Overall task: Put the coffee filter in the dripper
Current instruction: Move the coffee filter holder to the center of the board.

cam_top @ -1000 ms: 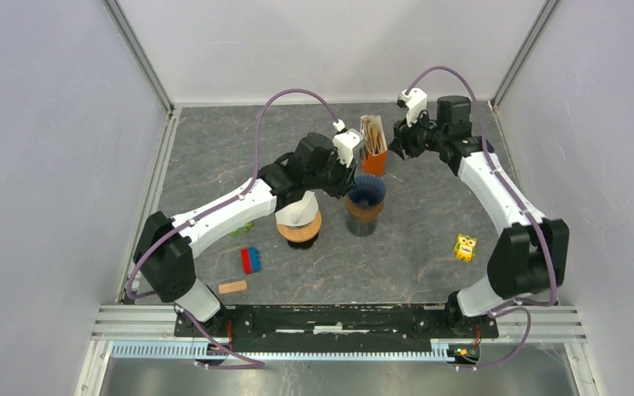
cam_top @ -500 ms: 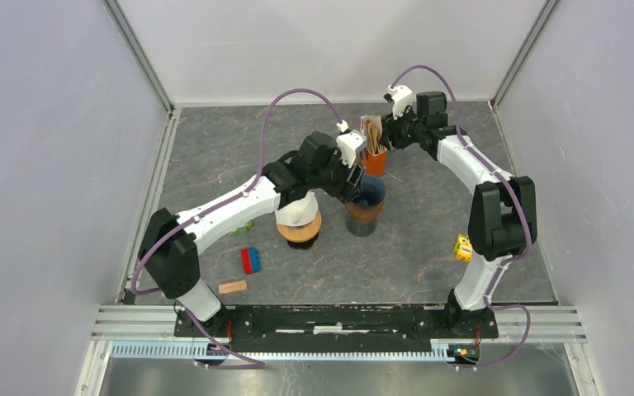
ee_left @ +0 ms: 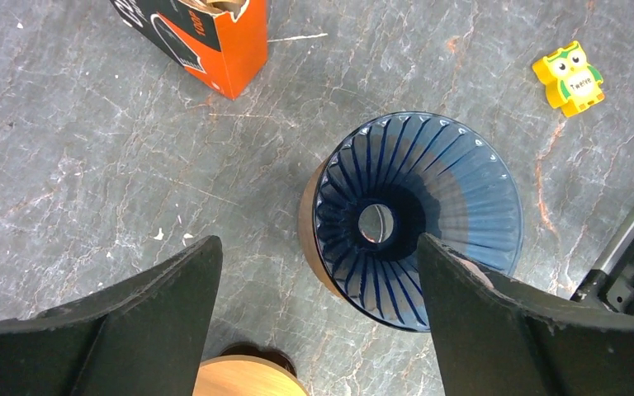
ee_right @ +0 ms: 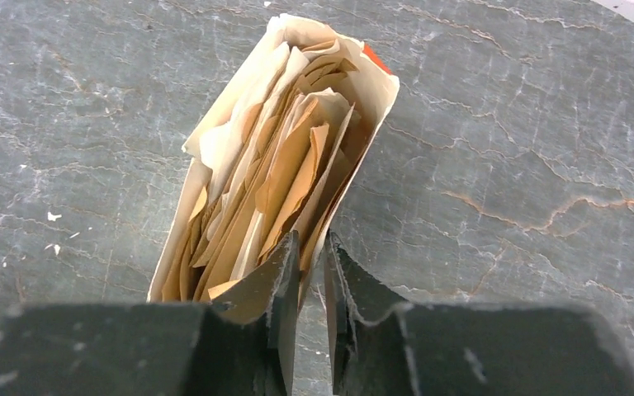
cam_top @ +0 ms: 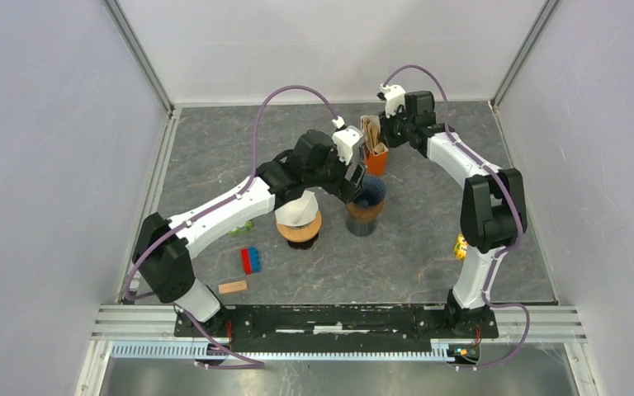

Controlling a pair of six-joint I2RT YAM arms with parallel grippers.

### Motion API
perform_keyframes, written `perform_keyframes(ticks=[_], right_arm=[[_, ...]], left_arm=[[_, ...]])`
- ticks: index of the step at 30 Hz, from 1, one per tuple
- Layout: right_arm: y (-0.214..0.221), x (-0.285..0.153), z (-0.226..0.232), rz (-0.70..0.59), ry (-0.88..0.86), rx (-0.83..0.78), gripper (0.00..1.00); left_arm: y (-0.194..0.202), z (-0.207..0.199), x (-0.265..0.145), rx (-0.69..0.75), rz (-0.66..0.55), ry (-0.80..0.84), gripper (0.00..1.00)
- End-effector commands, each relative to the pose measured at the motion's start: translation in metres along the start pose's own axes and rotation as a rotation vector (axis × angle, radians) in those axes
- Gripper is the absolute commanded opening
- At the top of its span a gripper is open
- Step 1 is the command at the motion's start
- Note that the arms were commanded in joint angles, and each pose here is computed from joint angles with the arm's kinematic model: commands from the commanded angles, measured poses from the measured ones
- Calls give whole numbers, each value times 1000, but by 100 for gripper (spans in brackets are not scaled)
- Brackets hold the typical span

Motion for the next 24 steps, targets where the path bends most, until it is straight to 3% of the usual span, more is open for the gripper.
perform_keyframes(ticks=[1, 6, 11, 19, 24], right_arm=[[-25, -15, -8, -73, 73, -29, 19], [-26, -41, -11, -77, 104, -77, 12], [1, -74, -28, -40, 100, -49, 8], [61, -109, -54, 40, 117, -1, 8], [78, -113, -62, 56, 96, 34, 15]], left_arm=[[-30, -3, -24, 37, -105, -3, 94], [-43, -3, -39, 63, -147, -14, 96], [-49, -1, -52, 77, -175, -37, 98], [-54, -4, -59, 95, -190, -22, 99], [-51, -6, -59, 92, -184, -6, 100]])
Point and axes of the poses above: each gripper's point midway between its finger pads, its own x axis out along the fingers, its own z axis along the line the jaws close on, y = z × x, the point moved 6 cm from there along -x, back along the fingers, and after that the axes turned 5 degrees about -x, right-handed, at the moved point
